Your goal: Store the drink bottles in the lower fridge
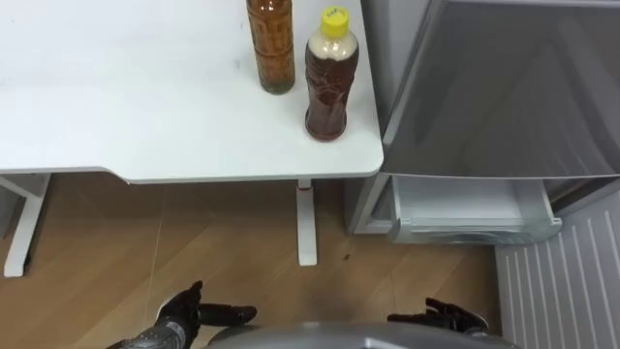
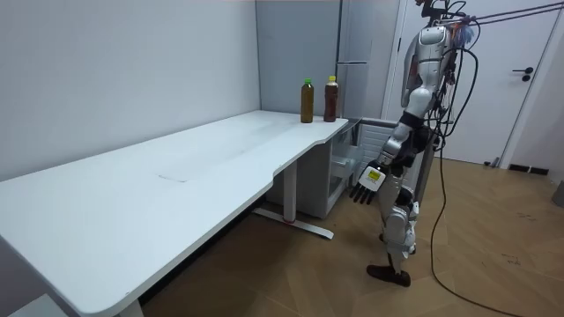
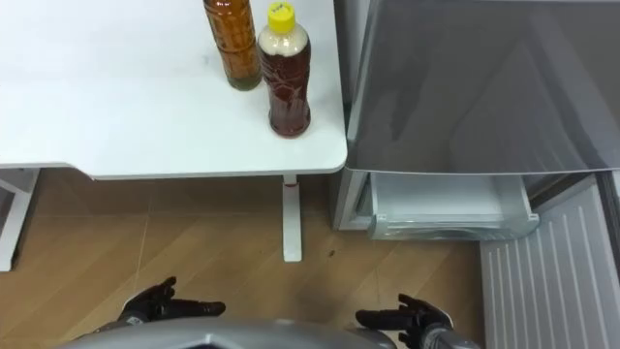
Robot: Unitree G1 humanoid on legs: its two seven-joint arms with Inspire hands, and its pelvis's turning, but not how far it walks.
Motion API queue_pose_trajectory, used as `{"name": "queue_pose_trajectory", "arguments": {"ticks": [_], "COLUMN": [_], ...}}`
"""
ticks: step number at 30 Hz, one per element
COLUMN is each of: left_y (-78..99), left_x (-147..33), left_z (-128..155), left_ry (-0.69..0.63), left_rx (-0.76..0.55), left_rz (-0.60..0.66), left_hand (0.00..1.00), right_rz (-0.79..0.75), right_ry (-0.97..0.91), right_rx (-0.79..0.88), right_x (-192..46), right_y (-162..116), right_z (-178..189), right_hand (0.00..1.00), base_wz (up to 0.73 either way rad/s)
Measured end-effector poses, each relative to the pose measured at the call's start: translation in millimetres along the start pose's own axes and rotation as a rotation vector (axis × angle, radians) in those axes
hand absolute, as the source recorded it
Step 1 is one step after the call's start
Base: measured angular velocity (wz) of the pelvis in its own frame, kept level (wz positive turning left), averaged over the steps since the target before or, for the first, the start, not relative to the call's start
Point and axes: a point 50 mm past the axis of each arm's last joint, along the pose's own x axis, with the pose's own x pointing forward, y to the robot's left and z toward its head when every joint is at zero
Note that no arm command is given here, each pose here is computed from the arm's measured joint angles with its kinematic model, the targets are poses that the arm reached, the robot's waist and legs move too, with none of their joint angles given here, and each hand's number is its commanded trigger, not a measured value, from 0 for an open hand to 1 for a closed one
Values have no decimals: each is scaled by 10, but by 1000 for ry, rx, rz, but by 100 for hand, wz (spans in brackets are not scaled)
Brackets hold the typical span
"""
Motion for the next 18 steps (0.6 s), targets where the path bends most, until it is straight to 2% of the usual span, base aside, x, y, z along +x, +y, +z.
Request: {"name": "queue_pose_trajectory", "arguments": {"ticks": [18], "left_y": [92], "left_x": [-27], "left_z": [-146], "left_ry": [59], "left_rx": [-90], "left_rz": [54], "left_hand": [0], "right_rz": [18], "right_ry": [46], "right_rx": [-60], "right_x": [5], "right_y": [5], "right_z": [0], "right_hand": [0], "base_wz": [0]}}
